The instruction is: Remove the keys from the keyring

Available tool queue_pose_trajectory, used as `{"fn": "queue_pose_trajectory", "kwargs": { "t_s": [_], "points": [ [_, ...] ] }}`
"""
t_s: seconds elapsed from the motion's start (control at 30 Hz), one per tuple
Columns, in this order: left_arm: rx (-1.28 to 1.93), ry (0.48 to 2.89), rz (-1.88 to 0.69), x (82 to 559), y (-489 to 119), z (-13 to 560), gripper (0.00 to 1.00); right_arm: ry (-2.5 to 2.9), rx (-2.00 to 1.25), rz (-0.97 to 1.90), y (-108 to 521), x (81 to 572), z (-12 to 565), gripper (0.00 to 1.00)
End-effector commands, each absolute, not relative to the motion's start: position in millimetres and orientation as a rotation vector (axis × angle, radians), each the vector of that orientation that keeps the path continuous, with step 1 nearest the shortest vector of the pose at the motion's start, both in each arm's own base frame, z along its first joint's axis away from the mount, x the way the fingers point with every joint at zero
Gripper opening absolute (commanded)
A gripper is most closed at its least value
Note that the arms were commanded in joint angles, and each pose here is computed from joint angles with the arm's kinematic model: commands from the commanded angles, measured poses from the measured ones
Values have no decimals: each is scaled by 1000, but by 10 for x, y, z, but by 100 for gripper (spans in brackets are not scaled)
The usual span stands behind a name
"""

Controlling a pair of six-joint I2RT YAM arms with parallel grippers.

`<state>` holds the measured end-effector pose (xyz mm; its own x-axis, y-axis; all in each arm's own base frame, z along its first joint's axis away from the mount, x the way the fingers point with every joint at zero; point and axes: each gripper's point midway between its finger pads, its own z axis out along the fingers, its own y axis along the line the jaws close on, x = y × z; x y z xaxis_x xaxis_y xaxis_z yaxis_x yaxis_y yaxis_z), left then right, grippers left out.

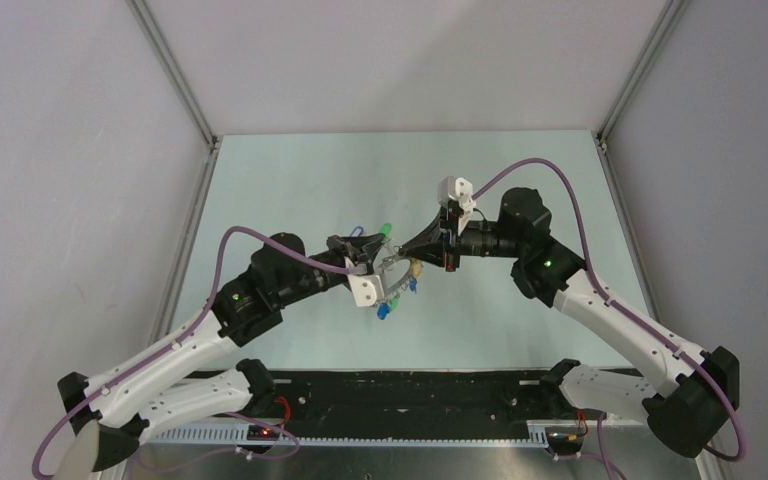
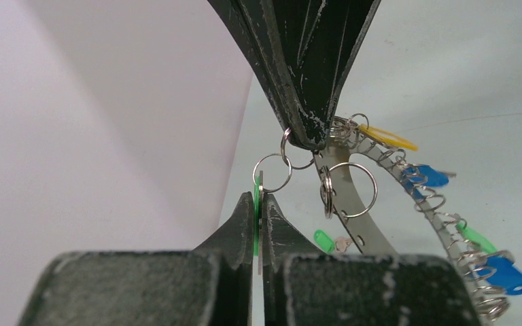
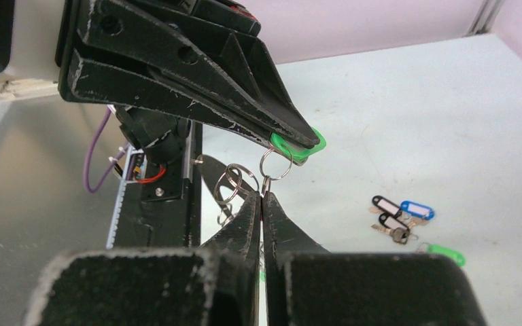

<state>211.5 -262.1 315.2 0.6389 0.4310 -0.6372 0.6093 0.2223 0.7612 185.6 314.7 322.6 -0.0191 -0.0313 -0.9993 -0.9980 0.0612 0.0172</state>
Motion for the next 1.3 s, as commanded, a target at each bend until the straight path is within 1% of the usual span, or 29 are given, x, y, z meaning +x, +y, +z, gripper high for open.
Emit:
{"fn": "queue_pose_trajectory", "kwargs": {
  "t_s": [0.0,0.27,0.6,1.03,1.27],
  "points": [
    [1315,907,-157,2172,-2622,3461,0,1017,-1287,1151,3157,1696,3522,0],
    [1348,888,-232,2105,-2678,3454,0,965,-1315,1223,3128,1663,3634,0],
    [1331,889,-226,2118,-2636,3506,0,1073,-1371,1437,3215,1581,3504,0],
    [1308,884,-208,2142,-2593,3559,0,1274,-1343,1581,3316,1667,3310,0],
    [1304,882,-209,2143,-2592,3566,0,1378,-1293,1606,3381,1791,3219,0]
  ]
}}
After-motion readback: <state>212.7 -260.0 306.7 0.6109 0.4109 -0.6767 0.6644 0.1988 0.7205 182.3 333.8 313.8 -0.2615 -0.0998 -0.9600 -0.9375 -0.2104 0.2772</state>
